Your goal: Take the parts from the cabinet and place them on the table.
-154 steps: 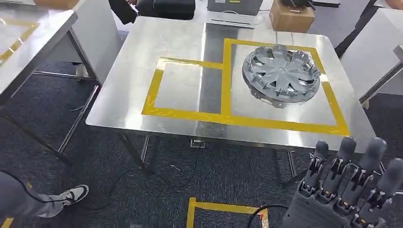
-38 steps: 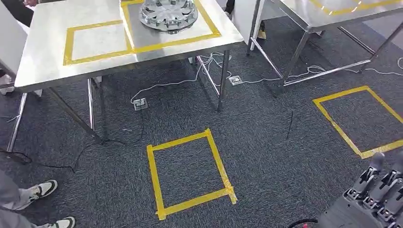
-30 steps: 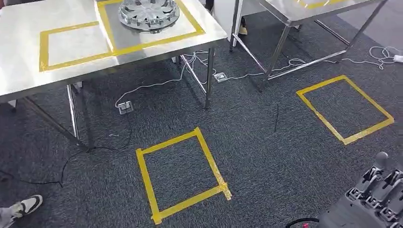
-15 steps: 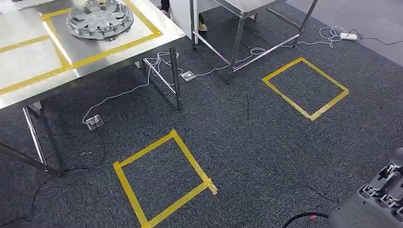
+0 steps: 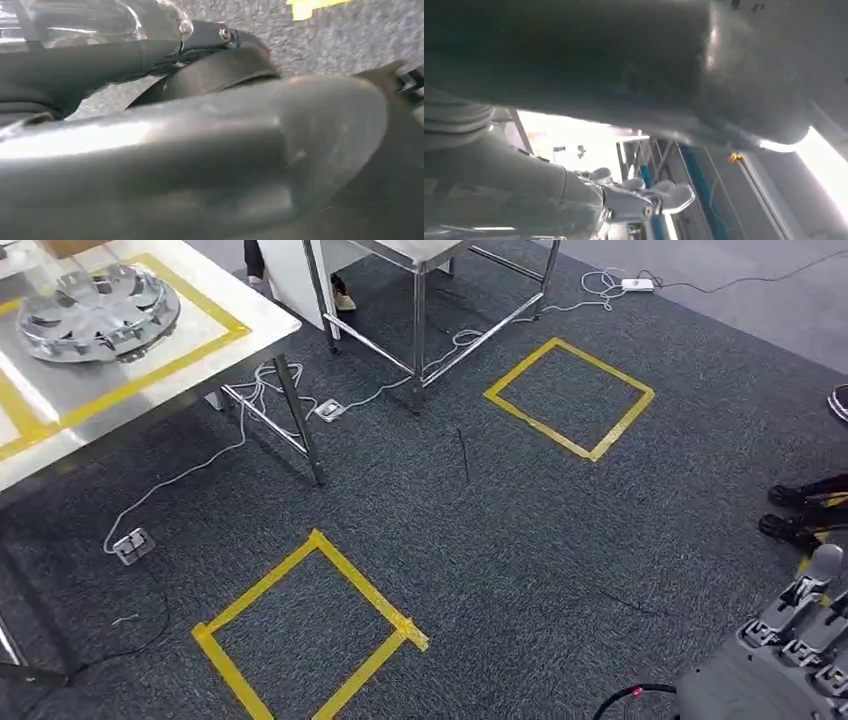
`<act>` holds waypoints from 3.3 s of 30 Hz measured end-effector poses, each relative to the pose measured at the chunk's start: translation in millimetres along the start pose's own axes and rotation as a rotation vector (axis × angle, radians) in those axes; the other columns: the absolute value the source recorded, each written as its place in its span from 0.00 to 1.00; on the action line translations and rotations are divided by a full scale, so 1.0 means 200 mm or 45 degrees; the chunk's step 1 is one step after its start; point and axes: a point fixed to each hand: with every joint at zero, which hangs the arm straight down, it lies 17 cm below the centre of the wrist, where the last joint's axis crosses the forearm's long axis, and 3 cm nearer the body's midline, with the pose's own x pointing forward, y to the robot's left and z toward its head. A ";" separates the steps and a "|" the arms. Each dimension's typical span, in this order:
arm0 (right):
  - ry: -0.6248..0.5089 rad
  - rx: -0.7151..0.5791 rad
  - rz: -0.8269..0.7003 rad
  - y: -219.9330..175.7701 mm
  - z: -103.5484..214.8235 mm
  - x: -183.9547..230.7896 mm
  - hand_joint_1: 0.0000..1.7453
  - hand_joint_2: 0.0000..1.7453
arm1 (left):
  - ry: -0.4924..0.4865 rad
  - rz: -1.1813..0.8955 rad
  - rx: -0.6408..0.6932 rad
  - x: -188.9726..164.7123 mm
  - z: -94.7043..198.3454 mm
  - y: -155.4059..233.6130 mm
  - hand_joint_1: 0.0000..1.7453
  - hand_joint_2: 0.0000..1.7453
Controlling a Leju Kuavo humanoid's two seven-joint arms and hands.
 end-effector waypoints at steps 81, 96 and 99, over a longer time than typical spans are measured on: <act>-0.021 -0.019 -0.014 0.01 0.04 -0.03 0.00 0.00 | -0.041 -0.194 0.022 0.00 -0.01 0.04 0.00 0.00; -0.053 -0.019 -0.004 0.02 0.02 0.00 0.00 0.00 | -0.042 -0.206 0.023 -0.02 -0.01 0.04 0.00 0.00; -0.054 -0.017 -0.004 0.02 0.01 0.00 0.00 0.00 | -0.038 -0.211 0.024 -0.03 -0.01 0.04 0.00 0.00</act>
